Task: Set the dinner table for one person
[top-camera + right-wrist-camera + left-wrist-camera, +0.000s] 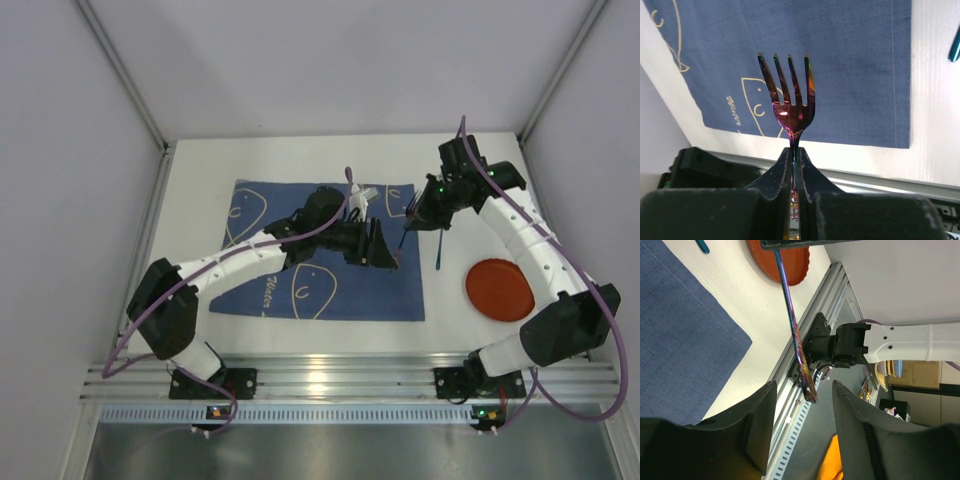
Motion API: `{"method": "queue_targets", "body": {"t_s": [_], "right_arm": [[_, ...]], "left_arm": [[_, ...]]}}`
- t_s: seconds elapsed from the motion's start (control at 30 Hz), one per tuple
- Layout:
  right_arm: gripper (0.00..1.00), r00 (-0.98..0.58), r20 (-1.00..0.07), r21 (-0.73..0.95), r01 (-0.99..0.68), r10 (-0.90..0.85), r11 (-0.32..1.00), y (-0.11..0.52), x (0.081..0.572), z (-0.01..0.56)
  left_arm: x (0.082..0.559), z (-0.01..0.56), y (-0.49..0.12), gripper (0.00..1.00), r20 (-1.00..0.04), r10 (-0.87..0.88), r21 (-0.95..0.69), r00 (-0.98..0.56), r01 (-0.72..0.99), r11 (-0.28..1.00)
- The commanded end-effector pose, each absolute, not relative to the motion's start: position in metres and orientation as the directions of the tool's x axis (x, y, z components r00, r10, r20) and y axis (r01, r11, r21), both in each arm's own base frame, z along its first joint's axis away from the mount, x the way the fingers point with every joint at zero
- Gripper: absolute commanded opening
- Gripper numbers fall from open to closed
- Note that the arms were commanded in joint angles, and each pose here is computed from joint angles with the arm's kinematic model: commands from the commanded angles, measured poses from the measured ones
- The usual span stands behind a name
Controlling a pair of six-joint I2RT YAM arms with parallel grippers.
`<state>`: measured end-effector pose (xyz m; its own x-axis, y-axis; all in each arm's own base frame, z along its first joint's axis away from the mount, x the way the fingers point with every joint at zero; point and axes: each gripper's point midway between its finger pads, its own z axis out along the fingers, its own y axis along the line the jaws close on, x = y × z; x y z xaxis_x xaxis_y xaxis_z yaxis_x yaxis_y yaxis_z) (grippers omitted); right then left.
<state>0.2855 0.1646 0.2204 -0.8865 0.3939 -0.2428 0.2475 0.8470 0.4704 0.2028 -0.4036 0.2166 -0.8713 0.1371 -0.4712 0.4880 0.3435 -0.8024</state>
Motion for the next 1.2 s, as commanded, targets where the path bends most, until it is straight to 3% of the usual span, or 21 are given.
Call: {"method": "queue_targets", "body": {"t_s": [0.0,0.03,0.13,0.17,0.23,0.37,0.4,0.43,0.5,0.53,0.83,0.97,1.17], "right_arm": [[0.0,-0.872,-0.295,0.54,0.185,0.39,0.821,0.174,0.292,0.253],[0.0,-0.874,-0.296,0.54,0.18,0.385,0.822,0.174,0.292,0.253],[0.0,-0.876,-0.3,0.542,0.169,0.377,0.823,0.172,0.296,0.255],[0.0,-0.877,-0.298,0.542,0.169,0.376,0.823,0.171,0.297,0.254],[0.0,-0.882,-0.293,0.539,0.166,0.369,0.826,0.169,0.298,0.251],[0.0,-0.89,-0.291,0.529,0.156,0.351,0.834,0.167,0.302,0.245],[0.07,-0.892,-0.29,0.53,0.151,0.346,0.835,0.168,0.304,0.245],[0.4,-0.894,-0.295,0.525,0.143,0.336,0.839,0.167,0.305,0.245],[0.65,-0.89,-0.307,0.512,0.143,0.336,0.847,0.163,0.309,0.246],[0.99,-0.89,-0.31,0.507,0.144,0.336,0.85,0.161,0.309,0.246],[1.0,-0.893,-0.289,0.491,0.171,0.345,0.854,0.149,0.304,0.23],[1.0,-0.893,-0.271,0.509,0.182,0.358,0.841,0.151,0.303,0.226],[1.0,-0.892,-0.277,0.527,0.169,0.356,0.833,0.155,0.305,0.233]], "left_arm": [[0.213,0.242,-0.422,0.52,-0.527,0.111,-0.796,-0.843,0.535,0.283],[0.213,0.24,-0.424,0.5,-0.524,0.114,-0.797,-0.844,0.533,0.285],[0.217,0.239,-0.432,0.31,-0.523,0.112,-0.796,-0.845,0.531,0.291],[0.22,0.235,-0.433,0.18,-0.516,0.11,-0.798,-0.85,0.523,0.3],[0.223,0.236,-0.435,0.02,-0.511,0.099,-0.801,-0.854,0.515,0.306],[0.225,0.235,-0.439,0.0,-0.51,0.111,-0.8,-0.853,0.519,0.301],[0.227,0.235,-0.437,0.0,-0.513,0.11,-0.795,-0.851,0.519,0.314],[0.23,0.226,-0.428,0.0,-0.488,0.114,-0.793,-0.865,0.494,0.357],[0.236,0.215,-0.41,0.0,-0.483,0.112,-0.771,-0.868,0.483,0.415],[0.246,0.206,-0.394,0.0,-0.476,0.093,-0.76,-0.875,0.462,0.457],[0.26,0.148,-0.244,0.0,-0.378,-0.069,-0.675,-0.923,0.224,0.703],[0.256,0.113,-0.193,0.0,-0.3,-0.041,-0.595,-0.953,0.153,0.789],[0.265,0.08,-0.14,0.0,-0.191,-0.119,-0.546,-0.974,0.005,0.838]]}}
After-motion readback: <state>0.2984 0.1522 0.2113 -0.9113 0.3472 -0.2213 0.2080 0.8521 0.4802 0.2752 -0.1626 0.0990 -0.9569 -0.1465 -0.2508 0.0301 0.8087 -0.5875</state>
